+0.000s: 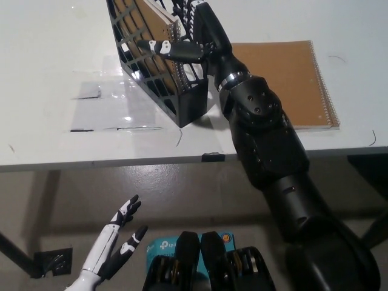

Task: Use the right hand to pick up a book from the book holder on the left side and put it on another book on the right side

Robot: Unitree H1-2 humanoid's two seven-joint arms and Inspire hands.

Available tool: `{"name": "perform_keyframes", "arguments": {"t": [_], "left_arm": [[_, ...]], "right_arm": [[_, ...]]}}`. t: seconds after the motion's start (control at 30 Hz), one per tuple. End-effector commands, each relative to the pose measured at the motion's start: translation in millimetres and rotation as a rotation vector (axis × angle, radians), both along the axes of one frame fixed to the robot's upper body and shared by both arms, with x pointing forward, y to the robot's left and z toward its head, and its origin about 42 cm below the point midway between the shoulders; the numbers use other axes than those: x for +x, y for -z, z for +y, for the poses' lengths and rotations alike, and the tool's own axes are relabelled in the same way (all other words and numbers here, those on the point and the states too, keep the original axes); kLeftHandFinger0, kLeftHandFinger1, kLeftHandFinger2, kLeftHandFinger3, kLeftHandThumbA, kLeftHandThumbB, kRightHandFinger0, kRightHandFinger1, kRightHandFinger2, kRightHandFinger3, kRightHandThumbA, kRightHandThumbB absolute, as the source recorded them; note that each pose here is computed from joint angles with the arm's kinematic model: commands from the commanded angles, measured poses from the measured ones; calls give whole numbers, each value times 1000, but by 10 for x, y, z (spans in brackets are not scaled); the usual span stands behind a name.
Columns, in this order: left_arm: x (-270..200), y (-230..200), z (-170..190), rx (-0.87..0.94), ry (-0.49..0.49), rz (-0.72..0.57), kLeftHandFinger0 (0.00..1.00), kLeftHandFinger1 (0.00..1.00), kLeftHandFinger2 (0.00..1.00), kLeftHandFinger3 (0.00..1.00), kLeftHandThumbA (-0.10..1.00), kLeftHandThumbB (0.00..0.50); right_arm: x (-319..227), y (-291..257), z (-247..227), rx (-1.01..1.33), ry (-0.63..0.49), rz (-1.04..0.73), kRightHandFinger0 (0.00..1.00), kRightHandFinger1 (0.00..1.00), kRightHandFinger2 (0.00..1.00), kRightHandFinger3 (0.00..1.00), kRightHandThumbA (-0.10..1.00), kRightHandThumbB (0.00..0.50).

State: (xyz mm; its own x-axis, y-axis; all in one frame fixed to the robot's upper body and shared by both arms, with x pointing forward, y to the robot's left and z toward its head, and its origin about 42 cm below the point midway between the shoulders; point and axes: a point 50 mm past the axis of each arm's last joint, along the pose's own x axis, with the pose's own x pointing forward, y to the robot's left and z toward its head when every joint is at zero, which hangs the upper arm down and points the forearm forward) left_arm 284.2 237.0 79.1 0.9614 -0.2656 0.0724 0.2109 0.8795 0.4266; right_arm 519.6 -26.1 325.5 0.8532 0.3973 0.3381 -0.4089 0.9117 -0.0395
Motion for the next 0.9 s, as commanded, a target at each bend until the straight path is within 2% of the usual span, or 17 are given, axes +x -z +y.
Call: {"name": "perform_keyframes", "arguments": {"t": [0.0,0.03,0.07,0.17,0.23,0.47,0.6,0.87], "left_arm": [[59,-120,4,16,13,-38,1000,1000,1000,1000,890,220],[66,-123,3,17,12,-40,1000,1000,1000,1000,887,220],[71,-122,4,19,14,-43,1000,1000,1000,1000,887,218],[74,-123,5,27,16,-43,1000,1000,1000,1000,909,225],[79,-129,8,23,17,-45,1000,1000,1000,1000,899,215],[95,-139,10,22,15,-43,1000,1000,1000,1000,886,230],[94,-127,7,23,15,-51,1000,1000,1000,1000,868,221],[88,-108,18,22,19,-49,1000,1000,1000,1000,860,208]], "right_arm": [[5,-323,152,20,-45,-63,1000,1000,1000,1000,1000,305],[20,-309,145,12,-42,-54,1000,1000,1000,1000,1000,272],[43,-291,135,1,-33,-47,1000,1000,1000,1000,1000,304],[114,-206,102,-11,-14,-15,1000,1000,1000,1000,1000,297],[158,-158,83,-23,-2,1,1000,1000,1000,1000,1000,301],[293,-24,44,-60,14,57,1000,1000,1000,1000,1000,301],[321,23,34,-70,12,70,1000,1000,1000,1000,1000,327],[316,-39,57,-68,7,54,1000,1000,1000,1000,1000,331]]}}
